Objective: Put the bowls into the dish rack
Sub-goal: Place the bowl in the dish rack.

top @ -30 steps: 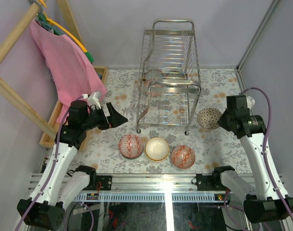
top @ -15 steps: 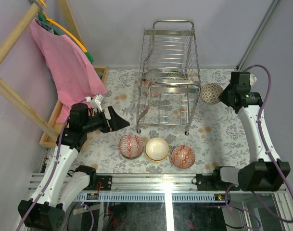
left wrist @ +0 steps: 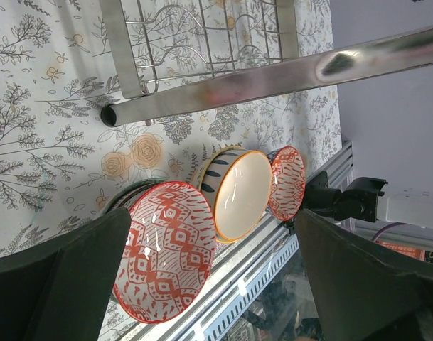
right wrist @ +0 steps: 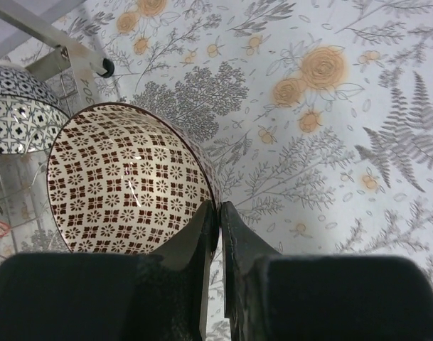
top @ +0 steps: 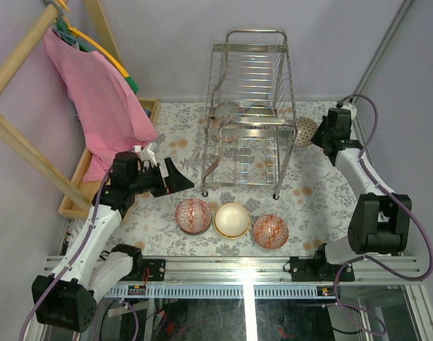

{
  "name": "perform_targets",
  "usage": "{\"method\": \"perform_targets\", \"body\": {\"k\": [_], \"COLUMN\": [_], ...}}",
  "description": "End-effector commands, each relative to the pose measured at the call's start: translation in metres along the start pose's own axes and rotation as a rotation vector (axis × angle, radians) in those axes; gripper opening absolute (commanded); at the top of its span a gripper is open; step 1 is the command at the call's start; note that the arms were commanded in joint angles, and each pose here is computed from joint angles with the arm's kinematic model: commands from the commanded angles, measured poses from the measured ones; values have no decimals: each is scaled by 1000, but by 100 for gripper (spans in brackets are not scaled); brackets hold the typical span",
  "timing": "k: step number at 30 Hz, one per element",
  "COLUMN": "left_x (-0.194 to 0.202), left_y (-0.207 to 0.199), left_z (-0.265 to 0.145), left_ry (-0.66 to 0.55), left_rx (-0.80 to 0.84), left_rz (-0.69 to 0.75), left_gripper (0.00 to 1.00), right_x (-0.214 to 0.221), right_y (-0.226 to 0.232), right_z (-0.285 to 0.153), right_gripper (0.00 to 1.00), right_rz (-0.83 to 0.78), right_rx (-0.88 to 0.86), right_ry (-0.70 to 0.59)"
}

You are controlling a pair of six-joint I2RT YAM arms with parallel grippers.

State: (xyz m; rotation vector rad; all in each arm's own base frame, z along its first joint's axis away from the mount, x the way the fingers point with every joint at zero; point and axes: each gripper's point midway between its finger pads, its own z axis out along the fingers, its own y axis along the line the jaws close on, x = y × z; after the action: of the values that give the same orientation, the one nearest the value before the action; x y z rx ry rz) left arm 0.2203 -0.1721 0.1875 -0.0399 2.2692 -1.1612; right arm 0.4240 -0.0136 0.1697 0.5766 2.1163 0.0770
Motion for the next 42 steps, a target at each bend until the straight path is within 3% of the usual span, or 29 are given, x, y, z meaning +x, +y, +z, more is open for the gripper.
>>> {"method": "perform_targets", "body": {"k": [1,17,28,42], "left_x": [-4,-23,-28,-32], "left_y": [-5,-20,-15,-6], "left_z": [3,0,6,22], "left_ry": [-15,-75,-82,-64], "left_rx": [39,60,36,15], "left_rz": [38,42,38,28], "left_gripper": [100,100,100,100], "right_x": [-54,-57,-53,-28], "right_y": [37,75,127,148], "right_z": [11,7,0,10], "right_gripper": [0,0,0,0], "right_rz": [-23,-86,-303,-571], "right_rx": [-192,-444,-555,-586], "right_ry": [-265,-530,-697,-905]}}
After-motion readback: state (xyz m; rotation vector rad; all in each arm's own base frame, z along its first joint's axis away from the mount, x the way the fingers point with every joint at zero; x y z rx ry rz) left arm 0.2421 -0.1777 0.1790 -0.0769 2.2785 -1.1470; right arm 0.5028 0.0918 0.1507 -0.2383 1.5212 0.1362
